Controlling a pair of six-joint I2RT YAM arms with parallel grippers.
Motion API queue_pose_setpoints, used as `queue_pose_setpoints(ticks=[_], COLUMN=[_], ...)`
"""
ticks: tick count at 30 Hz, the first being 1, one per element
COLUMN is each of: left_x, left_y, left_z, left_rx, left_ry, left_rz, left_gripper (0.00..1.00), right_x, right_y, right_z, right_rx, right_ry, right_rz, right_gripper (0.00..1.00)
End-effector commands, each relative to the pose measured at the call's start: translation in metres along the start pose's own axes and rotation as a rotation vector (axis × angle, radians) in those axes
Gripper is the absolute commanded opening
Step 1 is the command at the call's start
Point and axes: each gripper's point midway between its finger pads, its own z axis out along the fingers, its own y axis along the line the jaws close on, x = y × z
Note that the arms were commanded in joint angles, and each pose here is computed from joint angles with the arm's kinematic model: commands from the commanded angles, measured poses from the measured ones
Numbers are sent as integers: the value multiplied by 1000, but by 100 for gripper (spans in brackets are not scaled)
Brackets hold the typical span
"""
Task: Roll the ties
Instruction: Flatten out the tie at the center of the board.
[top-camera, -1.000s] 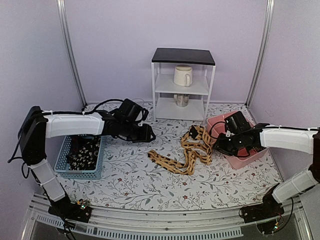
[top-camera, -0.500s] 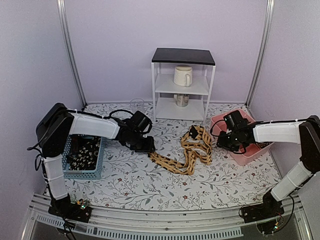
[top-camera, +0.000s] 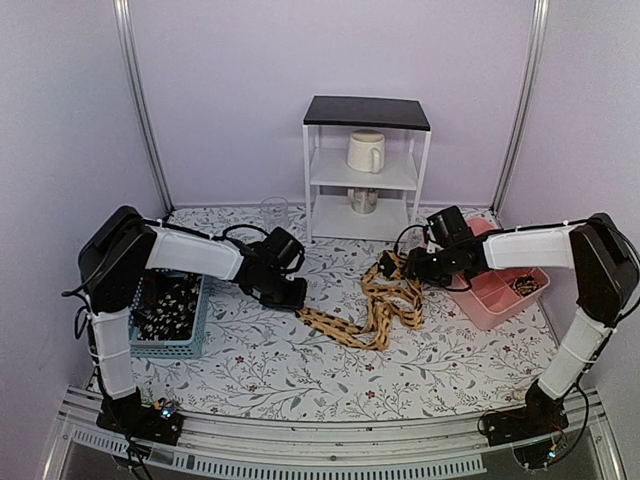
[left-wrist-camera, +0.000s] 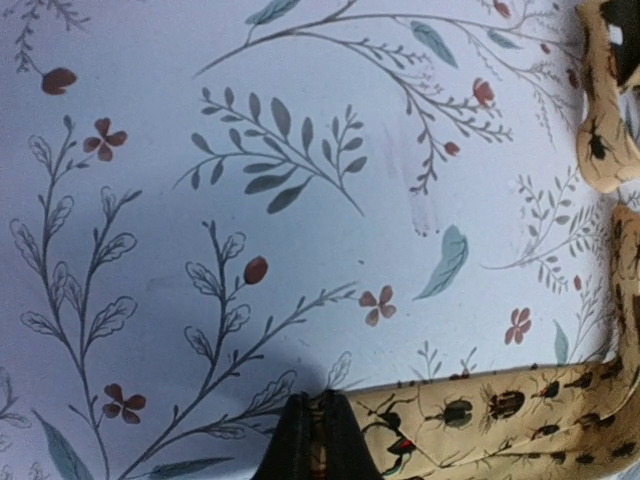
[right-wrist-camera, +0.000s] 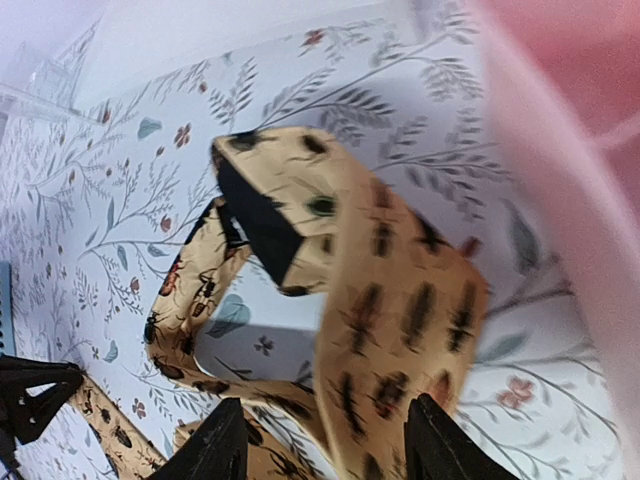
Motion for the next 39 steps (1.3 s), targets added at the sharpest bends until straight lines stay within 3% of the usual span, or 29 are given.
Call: queue_pose_setpoints(ticks=[1,8,12,14,17,22,27,32,35,39], left_x=[6,0,-7,-10,-16,-32,-32,1,19,26], left_y=[3,0,3,5,9,27,52,70,72,68], left_z=[-16,-49,-67,-75,-89,-115,-130,-123,-116,-115], left_rx=[13,36,20,9,-7,-51,-109,-141,-113,-76], left_ry=[10,-52,-89,-107,-134,-191,-206,-147,-111,-103], left_rz=[-9,-22,-27,-29,-34,-63,-96,-115,-116,-109], left_gripper=[0,0,0,0,0,0,0,0,0,0], right_x=[16,33,38,33,20,-10,-11,48,75,62], right_y=[15,17,7,-3,-11,3,14,-13,-30,-25], right_z=[28,45,51,51,44,16,-20,-35,-44,-65], right_rx=[-2,22,98,163,228,206,85,17,53,82], right_ry=[84,155,171,153,101,-22,-100,-28,29,19], right_rz=[-95,-167,-183,-180,-175,-134,10,229,280,238], right_gripper=[57,69,68,60,38,11,3,8,19,39])
